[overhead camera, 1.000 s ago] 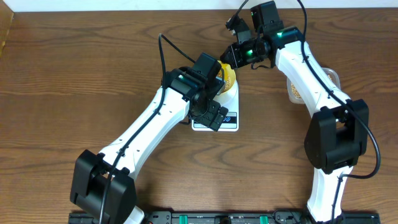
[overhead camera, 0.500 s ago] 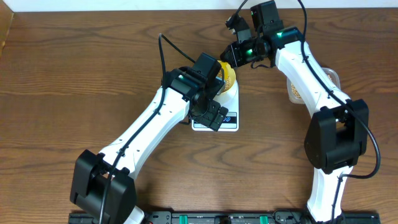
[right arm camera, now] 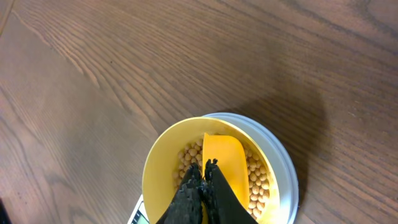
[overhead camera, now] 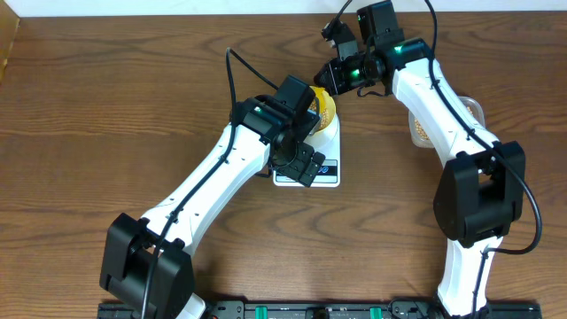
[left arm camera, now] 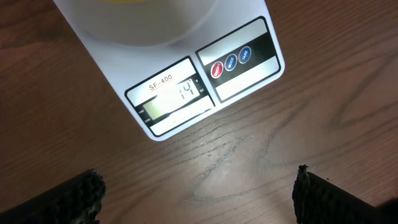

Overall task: Scoop item into bowl and weigh 50g on scale
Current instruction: 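Tilt the scoop over the bowl to pour soybeans in, right gripper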

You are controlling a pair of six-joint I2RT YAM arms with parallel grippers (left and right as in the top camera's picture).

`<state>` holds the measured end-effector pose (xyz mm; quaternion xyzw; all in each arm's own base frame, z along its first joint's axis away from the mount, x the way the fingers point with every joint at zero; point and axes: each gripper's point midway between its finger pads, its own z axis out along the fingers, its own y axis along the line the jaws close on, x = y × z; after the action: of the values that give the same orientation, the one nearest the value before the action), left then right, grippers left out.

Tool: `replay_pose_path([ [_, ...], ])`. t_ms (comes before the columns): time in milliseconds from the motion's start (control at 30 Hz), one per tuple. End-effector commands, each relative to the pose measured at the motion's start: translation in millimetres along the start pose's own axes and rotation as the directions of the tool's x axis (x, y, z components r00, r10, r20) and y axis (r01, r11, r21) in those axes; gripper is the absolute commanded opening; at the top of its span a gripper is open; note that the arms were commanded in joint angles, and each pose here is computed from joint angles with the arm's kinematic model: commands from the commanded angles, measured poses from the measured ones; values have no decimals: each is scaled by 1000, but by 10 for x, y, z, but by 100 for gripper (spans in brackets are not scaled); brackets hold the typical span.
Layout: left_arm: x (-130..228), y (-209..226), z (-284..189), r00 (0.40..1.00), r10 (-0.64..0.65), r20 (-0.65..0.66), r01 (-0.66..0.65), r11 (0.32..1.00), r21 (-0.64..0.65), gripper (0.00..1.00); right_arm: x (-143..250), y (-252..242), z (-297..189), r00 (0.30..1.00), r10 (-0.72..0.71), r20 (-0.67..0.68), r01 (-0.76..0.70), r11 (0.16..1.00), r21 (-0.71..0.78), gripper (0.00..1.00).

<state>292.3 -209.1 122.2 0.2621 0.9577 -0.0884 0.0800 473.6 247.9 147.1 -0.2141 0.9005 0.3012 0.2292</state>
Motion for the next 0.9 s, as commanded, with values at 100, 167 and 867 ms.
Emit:
replay_pose_path([
  [100, 21, 39, 35, 1000, -9, -13, 9, 1000, -15, 98, 6, 109, 77, 999, -30, -9, 30, 999, -16, 1],
  [167, 20, 39, 35, 1000, -9, -13, 9, 1000, -15, 98, 8, 116, 80, 999, -32, -9, 31, 999, -17, 1],
  [867, 19, 39, 34, 1000, -9, -13, 9, 1000, -15, 98, 10, 69, 101, 999, -39, -12, 39, 999, 31, 27],
])
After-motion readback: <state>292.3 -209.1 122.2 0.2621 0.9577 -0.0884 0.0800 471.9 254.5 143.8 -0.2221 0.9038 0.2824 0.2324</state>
